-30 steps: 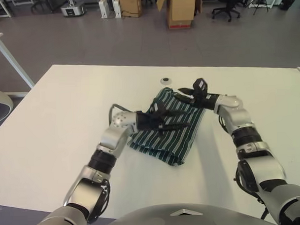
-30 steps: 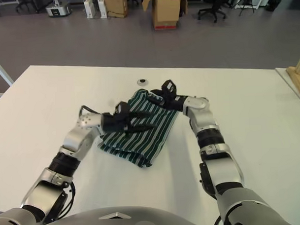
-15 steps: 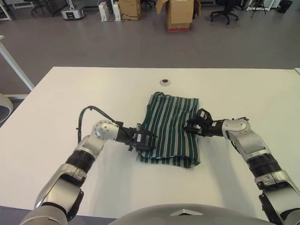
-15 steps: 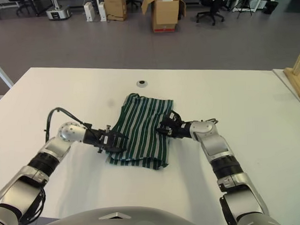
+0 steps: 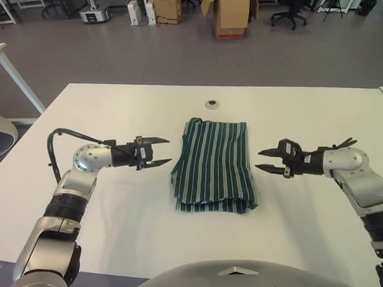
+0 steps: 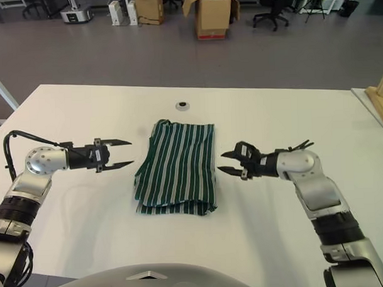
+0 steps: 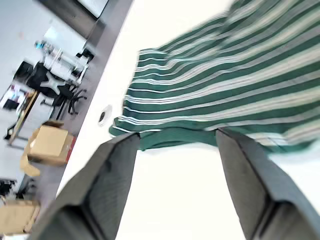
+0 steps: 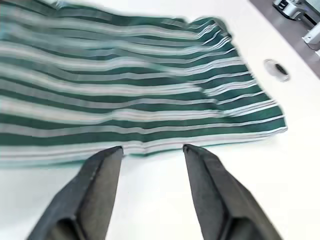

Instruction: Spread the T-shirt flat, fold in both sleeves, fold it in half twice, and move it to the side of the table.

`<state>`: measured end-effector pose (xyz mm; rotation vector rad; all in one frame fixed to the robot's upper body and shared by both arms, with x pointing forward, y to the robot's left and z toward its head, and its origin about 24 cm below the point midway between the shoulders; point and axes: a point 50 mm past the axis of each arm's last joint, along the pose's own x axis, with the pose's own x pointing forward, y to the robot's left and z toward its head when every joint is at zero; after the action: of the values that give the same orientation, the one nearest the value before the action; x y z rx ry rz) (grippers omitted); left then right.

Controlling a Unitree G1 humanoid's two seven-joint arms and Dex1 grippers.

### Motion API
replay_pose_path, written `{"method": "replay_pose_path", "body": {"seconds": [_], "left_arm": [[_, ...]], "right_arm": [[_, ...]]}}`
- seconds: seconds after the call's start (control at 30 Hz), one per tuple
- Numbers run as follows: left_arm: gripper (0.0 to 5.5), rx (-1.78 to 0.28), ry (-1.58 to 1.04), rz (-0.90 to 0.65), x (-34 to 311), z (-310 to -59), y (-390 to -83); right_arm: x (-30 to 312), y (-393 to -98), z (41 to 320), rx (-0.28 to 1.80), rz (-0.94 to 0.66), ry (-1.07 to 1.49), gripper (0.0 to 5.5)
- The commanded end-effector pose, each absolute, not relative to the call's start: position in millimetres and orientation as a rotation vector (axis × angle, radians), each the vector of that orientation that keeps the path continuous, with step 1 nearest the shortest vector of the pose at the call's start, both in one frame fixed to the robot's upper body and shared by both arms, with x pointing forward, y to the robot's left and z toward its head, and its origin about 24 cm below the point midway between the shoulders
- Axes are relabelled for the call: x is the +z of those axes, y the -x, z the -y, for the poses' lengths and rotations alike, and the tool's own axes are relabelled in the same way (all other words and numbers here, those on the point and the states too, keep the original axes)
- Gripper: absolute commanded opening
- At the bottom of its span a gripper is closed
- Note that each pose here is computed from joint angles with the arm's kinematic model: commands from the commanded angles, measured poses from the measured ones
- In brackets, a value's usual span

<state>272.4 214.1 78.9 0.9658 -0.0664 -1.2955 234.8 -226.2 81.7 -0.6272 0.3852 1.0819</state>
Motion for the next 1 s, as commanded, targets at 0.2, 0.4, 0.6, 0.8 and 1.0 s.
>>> {"method": "replay_pose_path", "body": {"seconds": [0.2,0.4,0.6,0.8,1.0], "left_arm": [[3.92,-1.512,-1.294,0.33,48,-216,-237],[3.92,-1.747,-1.243,0.487,18,-170,-219],[3.12,-1.846,-1.234,0.506,10,-158,-215],[1.91,-1.841,-1.195,0.41,2,-167,-214],[1.0,-1.804,-1.15,0.205,-15,-171,-217]], "right_arm": [[54,-205,216,1.22,-0.087,1.069,3.39],[36,-196,190,1.427,0.073,1.1,3.39],[34,-200,176,1.506,0.115,1.088,2.4],[32,-199,184,1.518,0.075,1.088,1.16],[32,-197,183,1.523,0.063,1.071,0.17]]}}
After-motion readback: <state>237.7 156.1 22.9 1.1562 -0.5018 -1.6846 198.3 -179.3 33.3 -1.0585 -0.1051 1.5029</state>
